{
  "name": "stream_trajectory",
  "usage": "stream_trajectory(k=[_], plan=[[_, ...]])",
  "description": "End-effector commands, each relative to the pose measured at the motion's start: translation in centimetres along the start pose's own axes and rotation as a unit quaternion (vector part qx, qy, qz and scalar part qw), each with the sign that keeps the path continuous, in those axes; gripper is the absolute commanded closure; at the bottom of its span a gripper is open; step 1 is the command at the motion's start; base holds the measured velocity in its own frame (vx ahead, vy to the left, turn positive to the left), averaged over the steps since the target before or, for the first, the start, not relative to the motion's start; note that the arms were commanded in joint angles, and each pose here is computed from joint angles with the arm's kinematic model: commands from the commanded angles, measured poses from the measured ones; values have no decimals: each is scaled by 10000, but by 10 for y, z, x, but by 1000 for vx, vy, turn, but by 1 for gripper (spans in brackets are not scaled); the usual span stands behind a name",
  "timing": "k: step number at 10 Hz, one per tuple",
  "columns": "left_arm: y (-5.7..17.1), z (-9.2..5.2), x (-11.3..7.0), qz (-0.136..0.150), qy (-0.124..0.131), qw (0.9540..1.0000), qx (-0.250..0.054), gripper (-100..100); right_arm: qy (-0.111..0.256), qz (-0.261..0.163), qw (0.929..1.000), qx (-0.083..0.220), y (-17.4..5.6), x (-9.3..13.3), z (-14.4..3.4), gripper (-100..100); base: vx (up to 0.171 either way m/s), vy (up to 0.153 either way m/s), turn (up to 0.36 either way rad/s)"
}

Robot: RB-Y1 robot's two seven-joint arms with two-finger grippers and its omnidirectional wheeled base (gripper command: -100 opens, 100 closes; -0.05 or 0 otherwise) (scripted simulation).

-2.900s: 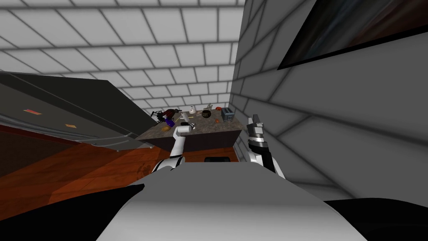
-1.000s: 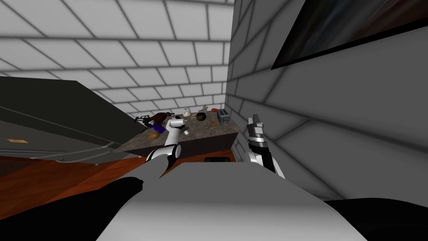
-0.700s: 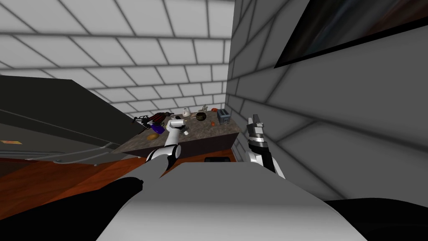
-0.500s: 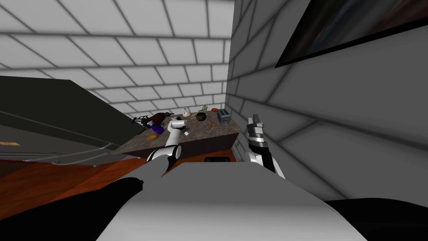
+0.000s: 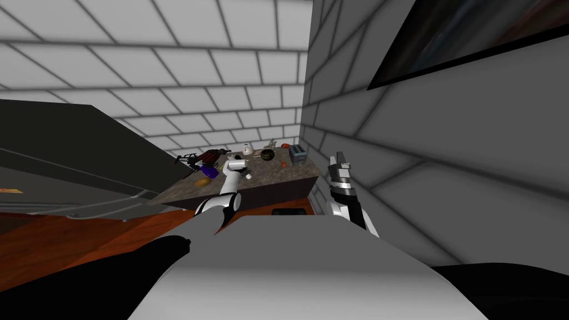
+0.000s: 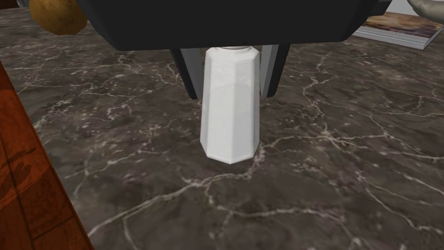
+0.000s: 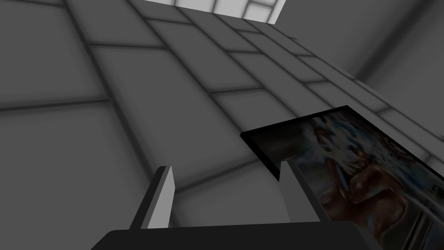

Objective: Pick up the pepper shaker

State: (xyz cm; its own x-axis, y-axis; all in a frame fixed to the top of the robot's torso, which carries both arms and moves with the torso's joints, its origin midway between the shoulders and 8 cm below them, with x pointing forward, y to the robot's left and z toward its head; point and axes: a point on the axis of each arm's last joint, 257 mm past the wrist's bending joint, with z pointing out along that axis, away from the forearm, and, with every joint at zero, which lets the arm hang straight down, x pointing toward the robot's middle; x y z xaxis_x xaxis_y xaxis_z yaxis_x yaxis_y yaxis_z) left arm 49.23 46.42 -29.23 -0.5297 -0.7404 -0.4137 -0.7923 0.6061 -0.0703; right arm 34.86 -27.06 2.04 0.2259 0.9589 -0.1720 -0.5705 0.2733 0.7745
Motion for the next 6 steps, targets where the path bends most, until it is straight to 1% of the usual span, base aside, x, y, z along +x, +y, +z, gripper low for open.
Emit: stream_trajectory(k=[1,2,3,4,5,6], plan=[[0,0,0,0,0,10000,0,100,0,0,10000,0,0,0,0,0,0,0,0],[0,0,0,0,0,10000,0,0,0,0,10000,0,0,0,0,0,0,0,0],[1,-9,-6,12,10,10000,0,100,0,0,10000,0,0,0,0,0,-9,-34,24],[1,-14,-9,20,15,10000,2,100,0,0,10000,0,0,0,0,0,-19,-51,39],[2,-10,-7,8,4,10000,7,100,0,0,10000,0,0,0,0,0,-8,-21,11],[2,-11,-8,13,9,10000,3,0,0,0,10000,0,0,0,0,0,0,0,0]])
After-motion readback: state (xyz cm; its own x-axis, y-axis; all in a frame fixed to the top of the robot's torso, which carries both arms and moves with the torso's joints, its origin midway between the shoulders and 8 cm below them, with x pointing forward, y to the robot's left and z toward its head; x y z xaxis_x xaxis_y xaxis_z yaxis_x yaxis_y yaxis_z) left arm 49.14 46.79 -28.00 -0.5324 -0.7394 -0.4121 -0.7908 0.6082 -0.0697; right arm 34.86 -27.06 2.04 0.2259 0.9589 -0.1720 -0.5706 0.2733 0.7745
